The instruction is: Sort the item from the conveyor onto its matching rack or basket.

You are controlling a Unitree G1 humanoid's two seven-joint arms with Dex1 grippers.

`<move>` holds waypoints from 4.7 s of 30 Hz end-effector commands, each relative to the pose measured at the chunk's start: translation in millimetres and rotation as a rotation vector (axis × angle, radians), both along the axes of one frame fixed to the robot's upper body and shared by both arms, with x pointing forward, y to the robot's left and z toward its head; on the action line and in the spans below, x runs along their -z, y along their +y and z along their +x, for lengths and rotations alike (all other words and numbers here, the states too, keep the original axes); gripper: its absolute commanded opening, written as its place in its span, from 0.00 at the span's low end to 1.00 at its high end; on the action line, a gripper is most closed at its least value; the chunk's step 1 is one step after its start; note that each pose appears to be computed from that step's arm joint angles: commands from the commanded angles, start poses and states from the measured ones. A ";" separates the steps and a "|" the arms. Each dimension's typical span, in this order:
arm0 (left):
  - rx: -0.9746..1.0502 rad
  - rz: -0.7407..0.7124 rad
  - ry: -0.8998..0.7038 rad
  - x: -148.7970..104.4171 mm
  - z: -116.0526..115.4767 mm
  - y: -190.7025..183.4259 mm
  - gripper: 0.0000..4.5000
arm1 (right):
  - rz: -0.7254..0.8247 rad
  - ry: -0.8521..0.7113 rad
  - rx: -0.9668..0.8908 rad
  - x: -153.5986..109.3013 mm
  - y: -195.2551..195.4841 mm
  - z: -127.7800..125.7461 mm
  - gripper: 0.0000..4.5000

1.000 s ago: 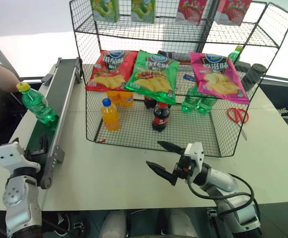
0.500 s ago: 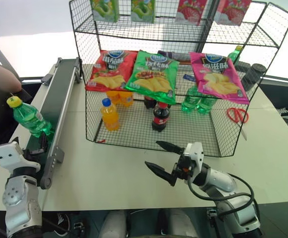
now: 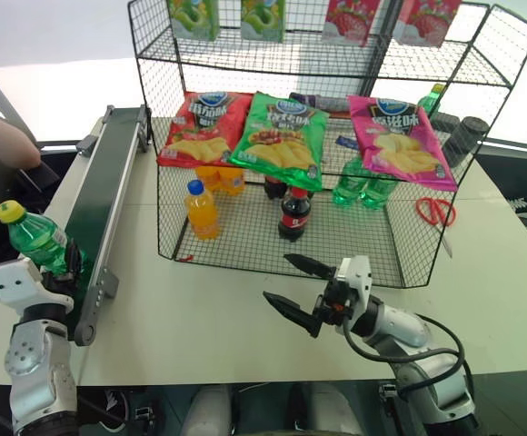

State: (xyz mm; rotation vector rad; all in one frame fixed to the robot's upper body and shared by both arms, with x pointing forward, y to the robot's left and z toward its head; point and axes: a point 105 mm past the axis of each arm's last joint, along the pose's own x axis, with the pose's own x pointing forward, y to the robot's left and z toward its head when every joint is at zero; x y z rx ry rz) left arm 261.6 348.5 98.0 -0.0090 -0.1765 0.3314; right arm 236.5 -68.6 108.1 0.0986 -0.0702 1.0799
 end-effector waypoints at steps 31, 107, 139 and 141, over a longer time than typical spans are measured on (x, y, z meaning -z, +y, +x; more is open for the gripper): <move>1.601 0.187 -0.013 -27.4 9.7 -287.8 0.60 | 0.030 -0.044 0.004 -51.4 1.0 5.5 1.00; 1.509 0.224 0.001 -23.0 4.0 -274.3 1.00 | 0.035 -0.038 1.022 14.6 -154.1 112.6 0.91; 1.084 0.281 0.281 1.5 17.4 -152.6 1.00 | -0.305 -0.050 0.652 -13.6 -184.4 -17.7 0.99; 1.060 0.281 0.292 5.7 14.4 -146.5 1.00 | -0.319 -0.037 0.648 -12.3 -190.4 -20.3 0.99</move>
